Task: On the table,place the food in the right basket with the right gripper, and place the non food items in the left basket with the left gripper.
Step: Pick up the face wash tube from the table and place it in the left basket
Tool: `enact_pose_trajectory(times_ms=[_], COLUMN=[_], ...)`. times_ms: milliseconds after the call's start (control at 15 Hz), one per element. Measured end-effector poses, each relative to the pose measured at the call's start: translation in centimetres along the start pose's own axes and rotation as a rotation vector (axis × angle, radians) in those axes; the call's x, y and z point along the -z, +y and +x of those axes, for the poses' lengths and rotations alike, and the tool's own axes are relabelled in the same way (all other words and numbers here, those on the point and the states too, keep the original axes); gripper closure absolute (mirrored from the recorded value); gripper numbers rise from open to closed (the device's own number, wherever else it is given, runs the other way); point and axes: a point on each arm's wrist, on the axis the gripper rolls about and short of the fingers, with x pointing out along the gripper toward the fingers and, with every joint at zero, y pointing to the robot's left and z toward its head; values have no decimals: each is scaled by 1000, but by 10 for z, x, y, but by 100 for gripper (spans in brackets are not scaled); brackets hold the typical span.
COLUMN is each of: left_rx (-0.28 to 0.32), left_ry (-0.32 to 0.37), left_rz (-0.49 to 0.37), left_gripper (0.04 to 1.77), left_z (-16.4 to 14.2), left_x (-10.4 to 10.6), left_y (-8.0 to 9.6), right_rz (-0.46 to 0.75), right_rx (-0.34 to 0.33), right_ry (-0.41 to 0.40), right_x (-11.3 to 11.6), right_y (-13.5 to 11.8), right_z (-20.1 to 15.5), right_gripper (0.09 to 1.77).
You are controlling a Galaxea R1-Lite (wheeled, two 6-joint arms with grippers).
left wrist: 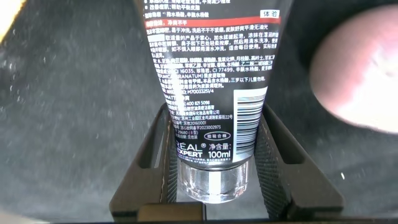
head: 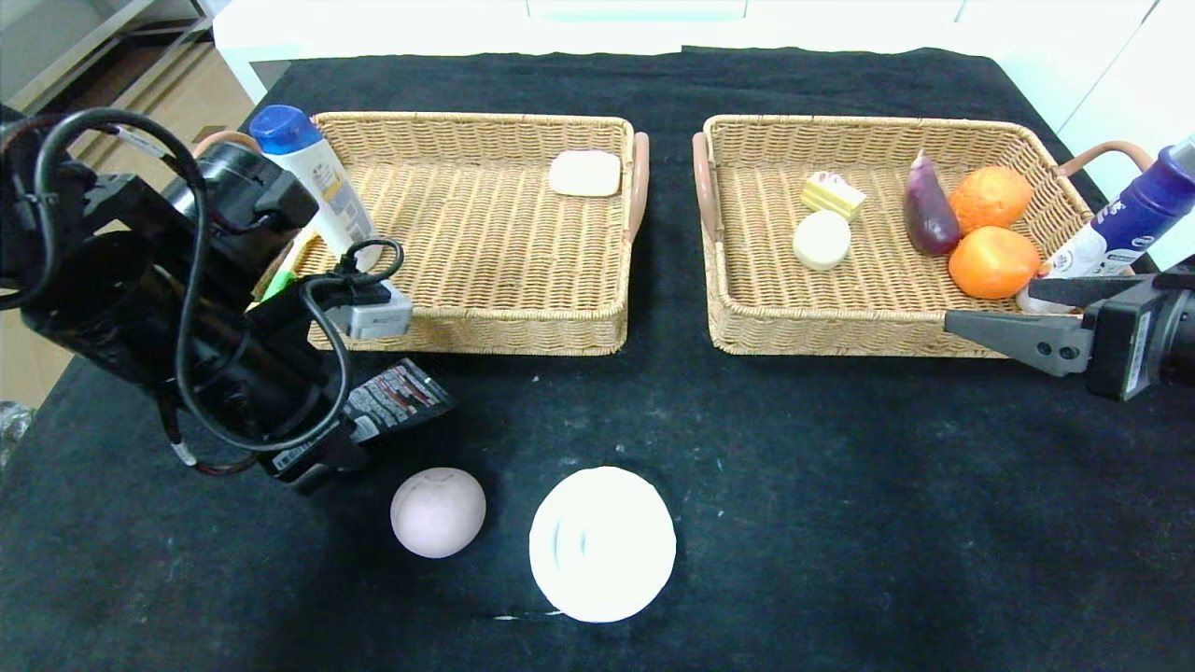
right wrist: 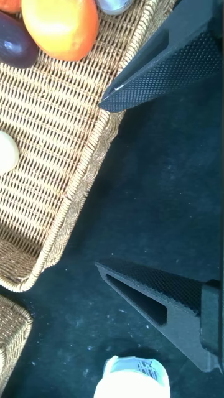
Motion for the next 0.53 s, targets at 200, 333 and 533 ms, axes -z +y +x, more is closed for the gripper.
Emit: enact_pose_trajectory(times_ms=[200,333,533], left_rx=[-15,-46,-75], left_ry=[-25,-43,-74], left_rz=[9,9,9], left_gripper=[103,103,103], left_z=[-16,-27,-41], left_x=[4,8,12], left_y=[-4,-5,-6], right_rz=[0,1,1], right_rx=[0,-1,-2], right_ry=[0,0,2], right_x=[0,0,0], right_y=[0,0,0], right_z=[0,0,0], right_gripper=[15,15,15])
